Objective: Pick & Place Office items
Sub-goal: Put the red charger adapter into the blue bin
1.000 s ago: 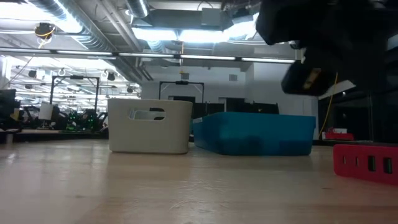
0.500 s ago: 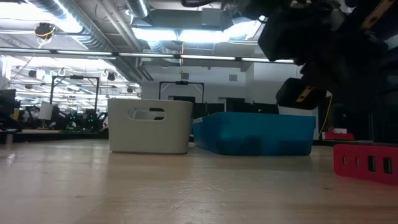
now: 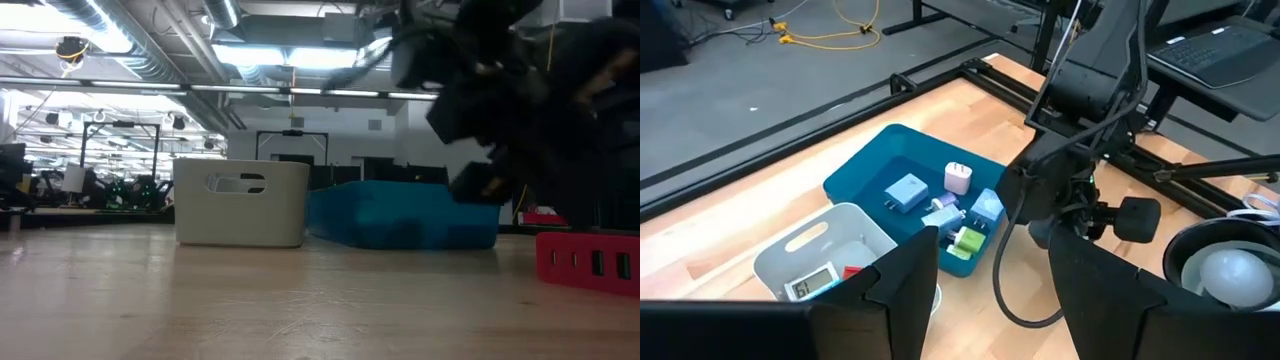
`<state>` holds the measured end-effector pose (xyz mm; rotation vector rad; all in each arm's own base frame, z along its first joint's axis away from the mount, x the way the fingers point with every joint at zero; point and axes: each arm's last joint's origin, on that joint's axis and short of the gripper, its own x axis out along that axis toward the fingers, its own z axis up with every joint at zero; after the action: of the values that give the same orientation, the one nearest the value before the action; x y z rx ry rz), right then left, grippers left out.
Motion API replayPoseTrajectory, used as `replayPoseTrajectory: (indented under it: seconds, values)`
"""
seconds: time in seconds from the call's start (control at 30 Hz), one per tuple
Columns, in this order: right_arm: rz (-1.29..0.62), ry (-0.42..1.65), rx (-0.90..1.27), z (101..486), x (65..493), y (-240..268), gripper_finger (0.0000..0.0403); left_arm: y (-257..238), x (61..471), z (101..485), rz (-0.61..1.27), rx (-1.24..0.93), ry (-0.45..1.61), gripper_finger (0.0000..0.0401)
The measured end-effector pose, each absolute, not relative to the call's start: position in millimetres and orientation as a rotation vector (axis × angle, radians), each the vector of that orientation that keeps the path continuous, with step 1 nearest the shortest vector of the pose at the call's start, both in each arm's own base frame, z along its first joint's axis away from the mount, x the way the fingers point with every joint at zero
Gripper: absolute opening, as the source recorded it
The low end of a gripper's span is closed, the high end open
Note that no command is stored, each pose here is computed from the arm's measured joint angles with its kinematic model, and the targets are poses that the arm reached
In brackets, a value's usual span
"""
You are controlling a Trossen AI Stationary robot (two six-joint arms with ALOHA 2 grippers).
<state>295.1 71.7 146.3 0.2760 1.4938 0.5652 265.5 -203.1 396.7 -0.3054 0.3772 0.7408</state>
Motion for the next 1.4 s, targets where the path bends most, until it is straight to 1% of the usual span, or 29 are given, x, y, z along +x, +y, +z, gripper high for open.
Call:
replayPoseTrajectory:
  seconds: [0.2, 0.4, 0.57, 0.77, 0.87, 0.93, 1.03, 1.1, 1.27, 1.4]
  values:
    - [0.624, 1.572, 0.333, 131.3, 277.0, 70.3, 0.0, -203.3, 265.4, 396.5, 0.741, -0.318, 0.38, 0.0186]
    - [0.67, 1.551, 0.393, 129.7, 276.7, 72.0, 0.0, -203.1, 265.6, 396.4, 0.741, -0.318, 0.381, 0.0186]
    - [0.677, 1.414, 0.447, 140.2, 297.2, 76.7, 0.0, -203.2, 265.6, 396.4, 0.744, -0.333, 0.375, 0.0186]
    - [0.702, 1.168, 0.5, 172.5, 334.7, 81.0, 0.0, -203.6, 265.6, 396.1, 0.739, -0.34, 0.389, 0.0186]
    - [0.623, 1.125, 0.479, 184.4, 345.4, 74.4, 0.0, -203.6, 265.7, 396.1, 0.738, -0.337, 0.391, 0.0186]
    - [0.577, 1.179, 0.464, 182.5, 342.0, 67.2, 0.0, -203.9, 266.0, 396.2, 0.737, -0.343, 0.388, 0.0186]
    - [0.51, 1.369, 0.396, 169.3, 321.6, 61.5, 0.0, -207.5, 265.3, 396.6, 0.721, -0.354, 0.382, 0.0186]
    - [0.496, 1.449, 0.342, 158.0, 308.0, 63.2, 0.0, -210.1, 263.9, 396.8, 0.709, -0.348, 0.385, 0.0186]
    - [0.508, 1.552, 0.325, 141.6, 291.7, 72.8, 0.0, -214.4, 260.6, 396.7, 0.693, -0.344, 0.387, 0.0186]
    - [0.523, 1.521, 0.345, 142.5, 295.7, 77.8, 0.0, -214.8, 260.2, 396.7, 0.691, -0.343, 0.387, 0.0186]
